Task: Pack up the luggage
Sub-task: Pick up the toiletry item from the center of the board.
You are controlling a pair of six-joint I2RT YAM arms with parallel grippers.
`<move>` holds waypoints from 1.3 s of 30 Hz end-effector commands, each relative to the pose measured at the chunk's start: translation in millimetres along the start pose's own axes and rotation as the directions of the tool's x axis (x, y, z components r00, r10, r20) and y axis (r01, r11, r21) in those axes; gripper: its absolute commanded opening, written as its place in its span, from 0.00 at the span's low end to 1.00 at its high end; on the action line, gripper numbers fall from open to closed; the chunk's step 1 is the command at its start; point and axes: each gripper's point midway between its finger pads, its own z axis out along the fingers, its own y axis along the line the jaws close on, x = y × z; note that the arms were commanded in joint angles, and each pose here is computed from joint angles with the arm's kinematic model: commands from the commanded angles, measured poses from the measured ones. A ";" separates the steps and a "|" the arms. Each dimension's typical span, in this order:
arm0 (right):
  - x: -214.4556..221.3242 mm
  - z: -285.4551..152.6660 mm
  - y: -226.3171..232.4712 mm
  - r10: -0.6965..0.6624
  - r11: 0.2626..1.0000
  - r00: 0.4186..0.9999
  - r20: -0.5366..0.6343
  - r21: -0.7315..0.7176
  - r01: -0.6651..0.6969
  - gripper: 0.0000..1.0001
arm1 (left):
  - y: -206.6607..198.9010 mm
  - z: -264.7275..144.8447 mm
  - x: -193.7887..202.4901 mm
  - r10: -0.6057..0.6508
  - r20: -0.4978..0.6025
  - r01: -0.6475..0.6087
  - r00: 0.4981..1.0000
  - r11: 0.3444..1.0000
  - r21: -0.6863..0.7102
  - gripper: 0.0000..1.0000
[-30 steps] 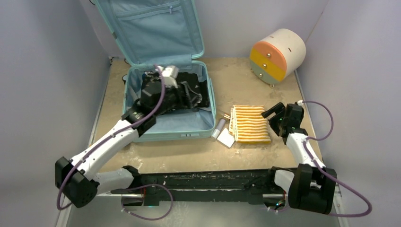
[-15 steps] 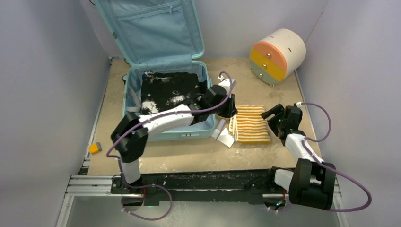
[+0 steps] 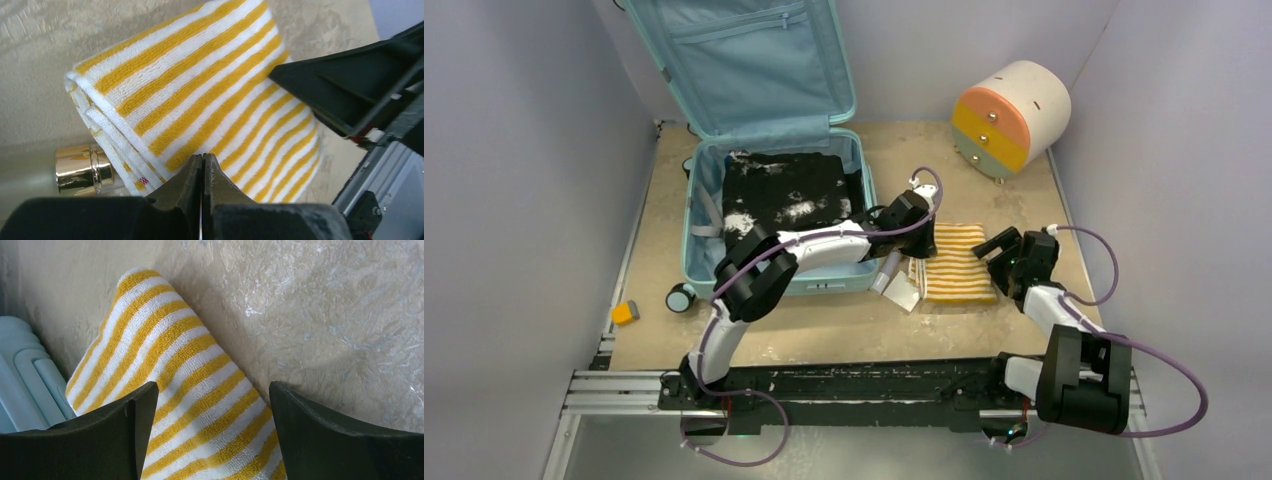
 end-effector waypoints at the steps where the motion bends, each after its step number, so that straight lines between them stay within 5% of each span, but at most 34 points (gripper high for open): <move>1: 13.9 2.7 -2.5 -0.044 0.999 0.996 -0.076 -0.005 0.044 0.85 | -0.2 14.4 -1.5 -0.026 0.008 0.026 1.000 1.000 0.013 0.00; 15: 42.7 0.5 9.1 -0.117 0.989 0.962 -0.246 -0.114 0.091 0.83 | 66.6 31.2 19.7 -0.135 -0.039 0.130 0.990 0.987 -0.096 0.00; 25: 30.1 -16.1 -11.6 -0.022 1.000 0.992 -0.124 0.019 0.025 0.85 | 92.5 43.9 37.6 -0.133 -0.070 0.121 0.989 0.981 -0.149 0.00; 31: 55.8 -10.1 -22.7 0.071 0.995 0.966 -0.247 0.079 -0.053 0.83 | 88.1 48.0 37.4 -0.131 -0.075 0.121 0.989 0.984 -0.129 0.00; 39: 74.6 7.3 -10.4 0.093 0.994 0.936 -0.338 -0.030 -0.109 0.77 | 87.3 50.2 48.6 -0.103 -0.115 0.088 0.988 0.988 -0.130 0.00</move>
